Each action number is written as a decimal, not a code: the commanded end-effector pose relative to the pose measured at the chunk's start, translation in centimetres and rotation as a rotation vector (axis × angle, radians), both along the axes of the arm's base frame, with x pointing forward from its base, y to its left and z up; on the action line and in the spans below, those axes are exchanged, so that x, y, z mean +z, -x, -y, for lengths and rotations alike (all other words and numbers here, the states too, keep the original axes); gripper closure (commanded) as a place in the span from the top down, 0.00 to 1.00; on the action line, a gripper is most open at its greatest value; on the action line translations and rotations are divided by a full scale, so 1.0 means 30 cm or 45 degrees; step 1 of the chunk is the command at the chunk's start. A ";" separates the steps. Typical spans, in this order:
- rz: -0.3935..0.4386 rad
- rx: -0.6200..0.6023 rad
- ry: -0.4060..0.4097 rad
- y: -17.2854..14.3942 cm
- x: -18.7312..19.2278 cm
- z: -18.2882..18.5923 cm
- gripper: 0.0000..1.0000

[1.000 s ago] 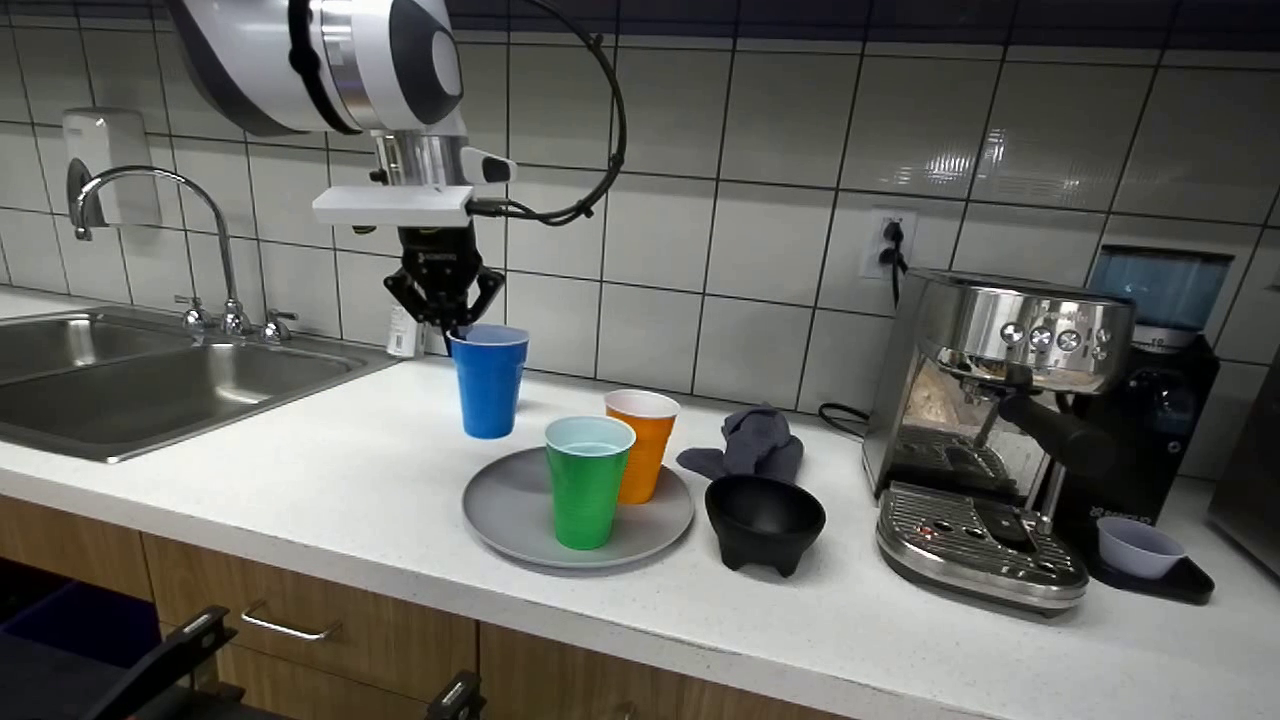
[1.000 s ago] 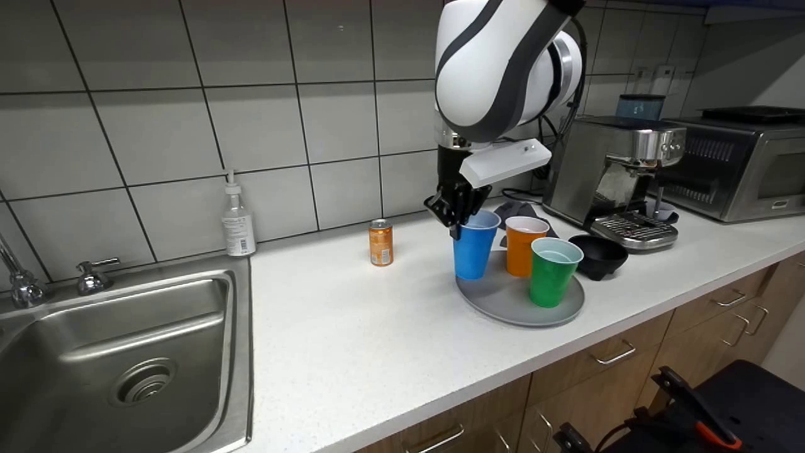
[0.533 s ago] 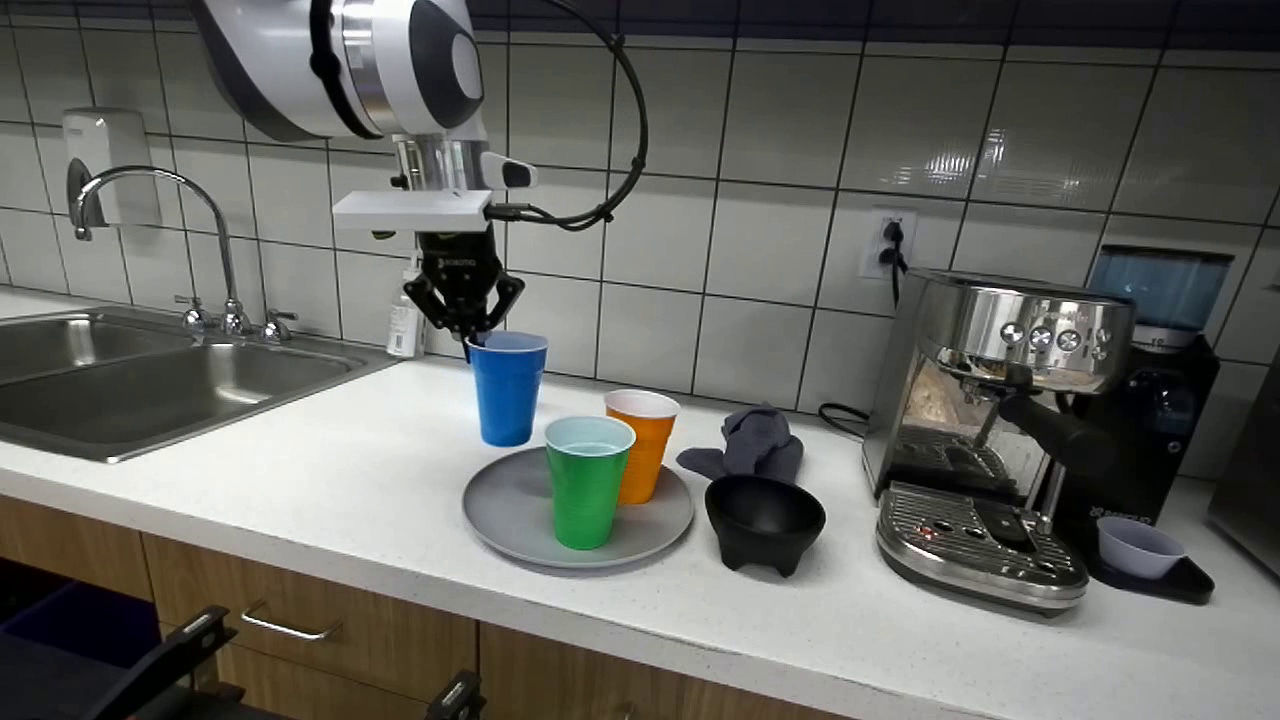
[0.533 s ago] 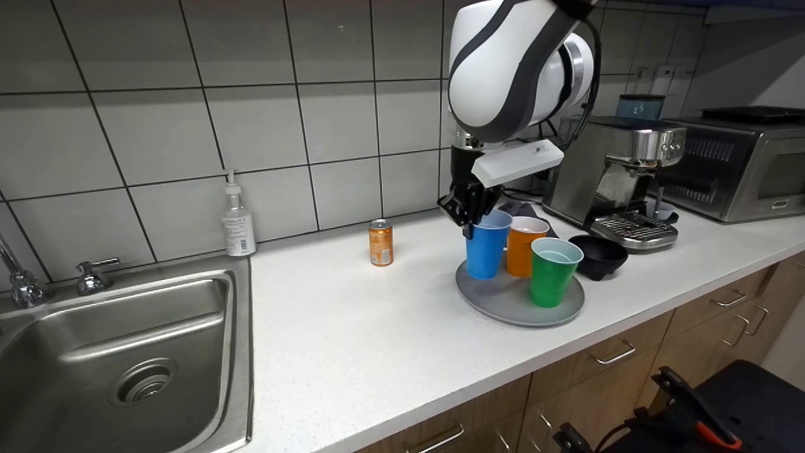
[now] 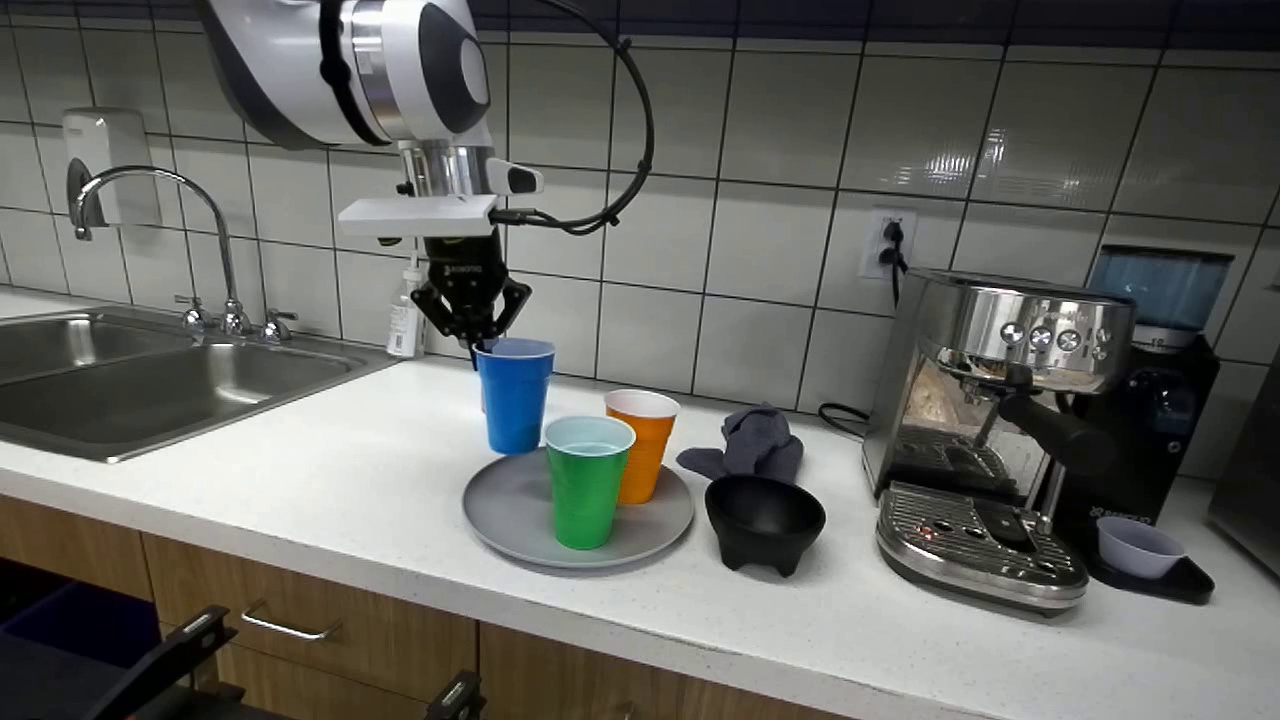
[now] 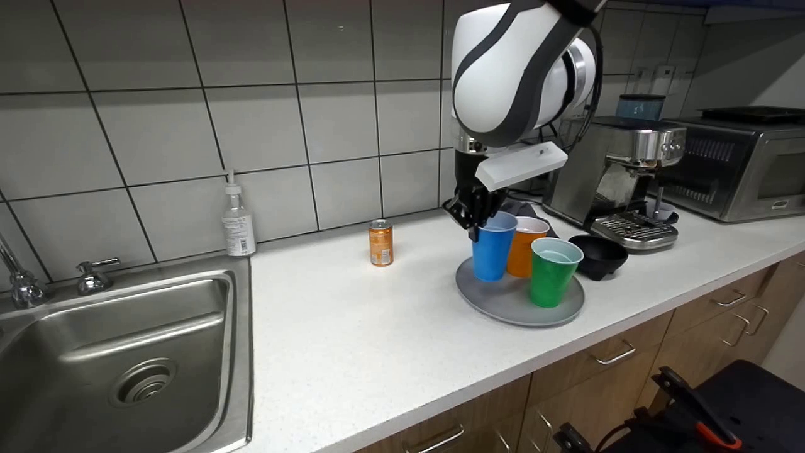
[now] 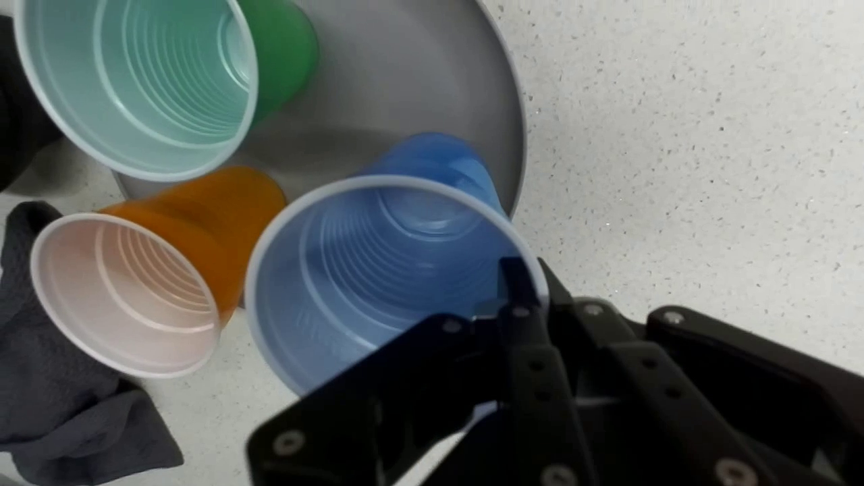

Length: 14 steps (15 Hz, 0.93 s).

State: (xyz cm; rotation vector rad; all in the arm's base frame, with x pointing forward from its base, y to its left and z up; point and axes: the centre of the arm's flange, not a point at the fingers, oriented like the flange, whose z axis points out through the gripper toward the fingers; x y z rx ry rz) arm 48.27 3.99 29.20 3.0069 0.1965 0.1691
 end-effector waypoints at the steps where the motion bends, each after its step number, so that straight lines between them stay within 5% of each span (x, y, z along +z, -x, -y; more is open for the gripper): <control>1: -0.020 -0.029 0.037 -0.025 -0.011 0.004 0.01; 14: -0.066 -0.047 0.045 -0.143 -0.092 0.012 0.01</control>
